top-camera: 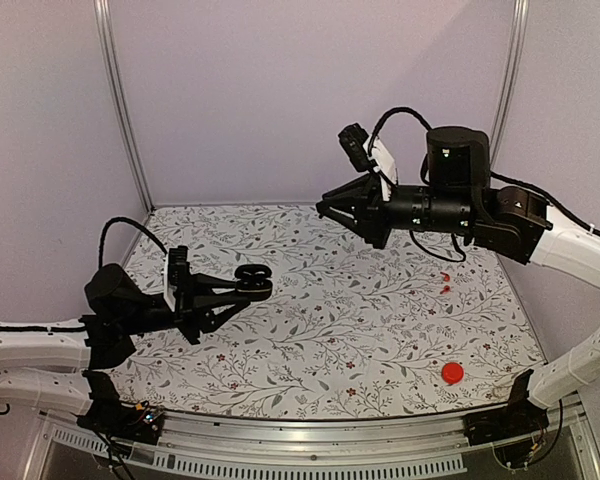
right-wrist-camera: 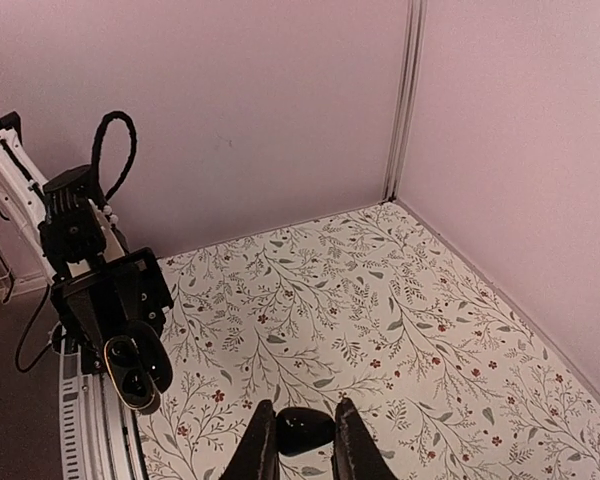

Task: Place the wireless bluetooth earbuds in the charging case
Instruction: Place the right earbud in the right side groove of the charging case.

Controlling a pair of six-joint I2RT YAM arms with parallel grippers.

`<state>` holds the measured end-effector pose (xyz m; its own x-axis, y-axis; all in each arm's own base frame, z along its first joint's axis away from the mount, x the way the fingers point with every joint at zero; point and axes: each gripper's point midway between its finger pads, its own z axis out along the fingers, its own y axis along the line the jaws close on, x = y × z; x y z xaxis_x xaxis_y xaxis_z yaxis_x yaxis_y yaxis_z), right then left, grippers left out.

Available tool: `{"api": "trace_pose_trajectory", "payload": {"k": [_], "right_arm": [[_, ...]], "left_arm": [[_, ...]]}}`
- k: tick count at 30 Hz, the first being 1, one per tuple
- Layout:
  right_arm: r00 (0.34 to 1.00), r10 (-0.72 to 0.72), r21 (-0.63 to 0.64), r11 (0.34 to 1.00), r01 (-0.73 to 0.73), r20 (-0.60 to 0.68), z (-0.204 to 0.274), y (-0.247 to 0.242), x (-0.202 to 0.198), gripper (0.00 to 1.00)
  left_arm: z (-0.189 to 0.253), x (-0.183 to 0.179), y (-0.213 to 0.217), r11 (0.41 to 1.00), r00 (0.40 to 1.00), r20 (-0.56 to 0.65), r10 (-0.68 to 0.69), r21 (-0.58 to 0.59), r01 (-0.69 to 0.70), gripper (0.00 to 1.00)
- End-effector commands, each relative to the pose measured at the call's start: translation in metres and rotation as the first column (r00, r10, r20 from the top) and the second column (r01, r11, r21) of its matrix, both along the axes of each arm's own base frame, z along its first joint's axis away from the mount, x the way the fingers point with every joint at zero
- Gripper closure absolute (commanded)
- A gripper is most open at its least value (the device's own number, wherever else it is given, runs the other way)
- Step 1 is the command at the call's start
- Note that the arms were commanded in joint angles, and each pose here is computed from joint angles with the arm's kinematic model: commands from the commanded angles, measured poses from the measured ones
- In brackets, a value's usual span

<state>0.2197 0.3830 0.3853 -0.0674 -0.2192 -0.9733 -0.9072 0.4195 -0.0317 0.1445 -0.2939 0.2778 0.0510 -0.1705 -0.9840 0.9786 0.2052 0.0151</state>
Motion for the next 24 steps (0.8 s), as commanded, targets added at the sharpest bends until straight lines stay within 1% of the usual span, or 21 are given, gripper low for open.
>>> {"api": "trace_pose_trajectory", "payload": {"k": [1,4,8,13,19,24], "right_arm": [[0.988,0.125,0.124,0.983,-0.137,0.093,0.035,0.001,-0.025,0.87],[0.964,0.23,0.158,0.955,-0.25,0.134,0.043,0.004,-0.045,0.87],[0.919,0.358,0.156,0.911,-0.382,0.165,0.039,0.013,-0.066,0.88],[0.851,0.477,0.147,0.846,-0.512,0.219,0.035,0.025,-0.1,0.88],[0.786,0.565,0.081,0.797,-0.599,0.252,0.021,0.039,-0.127,0.89],[0.771,0.6,0.0,0.789,-0.614,0.216,0.0,0.046,-0.138,0.9]], "left_arm": [[0.016,-0.001,-0.003,0.999,0.999,0.039,-0.031,-0.031,0.032,0.84],[0.016,-0.005,-0.005,0.998,0.997,0.043,-0.056,-0.028,0.058,0.84],[0.018,-0.011,-0.005,0.995,0.994,0.062,-0.092,-0.033,0.094,0.84],[0.022,-0.021,-0.007,0.987,0.986,0.079,-0.148,-0.047,0.152,0.85],[0.022,-0.027,-0.008,0.981,0.979,0.086,-0.185,-0.043,0.189,0.86],[0.024,-0.03,-0.008,0.979,0.977,0.095,-0.192,-0.045,0.197,0.87]]}}
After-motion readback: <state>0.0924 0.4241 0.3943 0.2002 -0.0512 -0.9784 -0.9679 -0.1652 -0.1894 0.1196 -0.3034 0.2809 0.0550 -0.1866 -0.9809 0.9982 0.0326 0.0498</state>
